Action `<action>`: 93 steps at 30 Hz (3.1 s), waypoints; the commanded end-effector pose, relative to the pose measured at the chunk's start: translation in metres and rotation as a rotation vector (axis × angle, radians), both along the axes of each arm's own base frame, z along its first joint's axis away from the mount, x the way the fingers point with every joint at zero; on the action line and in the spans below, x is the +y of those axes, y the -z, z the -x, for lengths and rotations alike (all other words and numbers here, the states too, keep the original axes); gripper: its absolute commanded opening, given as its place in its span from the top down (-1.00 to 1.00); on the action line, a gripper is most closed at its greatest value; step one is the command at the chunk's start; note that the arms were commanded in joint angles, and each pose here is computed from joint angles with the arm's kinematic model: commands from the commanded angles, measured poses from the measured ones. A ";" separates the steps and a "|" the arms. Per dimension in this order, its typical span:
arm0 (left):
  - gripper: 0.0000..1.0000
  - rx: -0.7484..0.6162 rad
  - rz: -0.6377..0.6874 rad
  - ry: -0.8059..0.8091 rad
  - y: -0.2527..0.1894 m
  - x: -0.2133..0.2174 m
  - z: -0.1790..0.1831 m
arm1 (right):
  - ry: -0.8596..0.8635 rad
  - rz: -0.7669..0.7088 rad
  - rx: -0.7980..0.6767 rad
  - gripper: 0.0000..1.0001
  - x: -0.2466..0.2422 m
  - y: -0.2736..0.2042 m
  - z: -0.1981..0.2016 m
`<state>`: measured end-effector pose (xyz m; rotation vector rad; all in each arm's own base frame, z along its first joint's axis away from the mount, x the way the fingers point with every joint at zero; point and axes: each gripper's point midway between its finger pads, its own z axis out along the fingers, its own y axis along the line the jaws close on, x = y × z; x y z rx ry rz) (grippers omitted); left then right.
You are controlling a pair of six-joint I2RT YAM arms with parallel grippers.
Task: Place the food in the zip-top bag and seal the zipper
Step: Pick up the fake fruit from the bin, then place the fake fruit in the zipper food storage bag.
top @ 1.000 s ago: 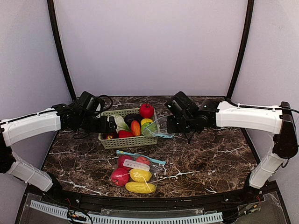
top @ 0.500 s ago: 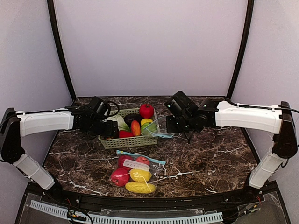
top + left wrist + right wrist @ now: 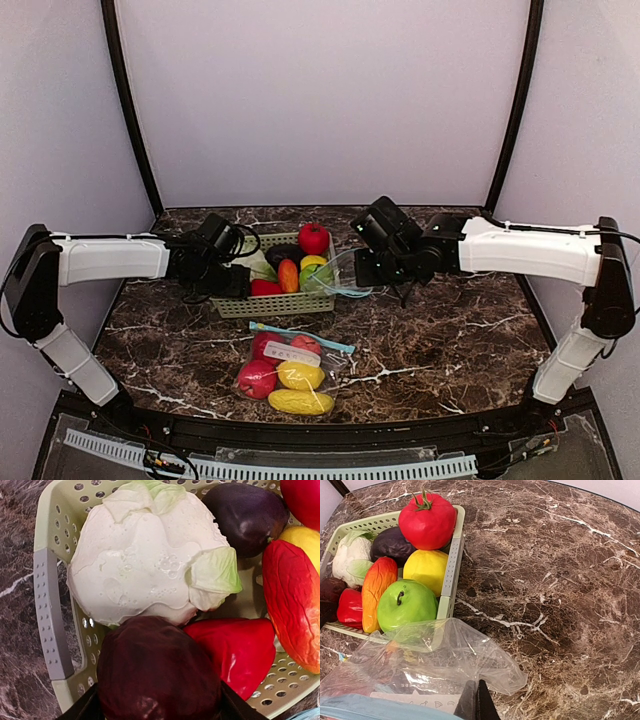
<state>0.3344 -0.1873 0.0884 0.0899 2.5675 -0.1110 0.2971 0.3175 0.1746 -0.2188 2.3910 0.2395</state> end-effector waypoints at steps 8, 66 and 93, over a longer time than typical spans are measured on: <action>-0.22 -0.024 -0.023 0.005 -0.013 0.007 0.000 | -0.006 -0.009 -0.001 1.00 0.006 -0.001 -0.006; 0.00 -0.336 0.726 0.960 -0.220 -0.203 0.144 | -0.086 -0.095 0.000 1.00 0.022 -0.020 0.003; 0.06 -0.189 0.386 0.750 -0.147 -0.210 0.084 | -0.257 -0.188 -0.019 1.00 0.049 -0.031 0.019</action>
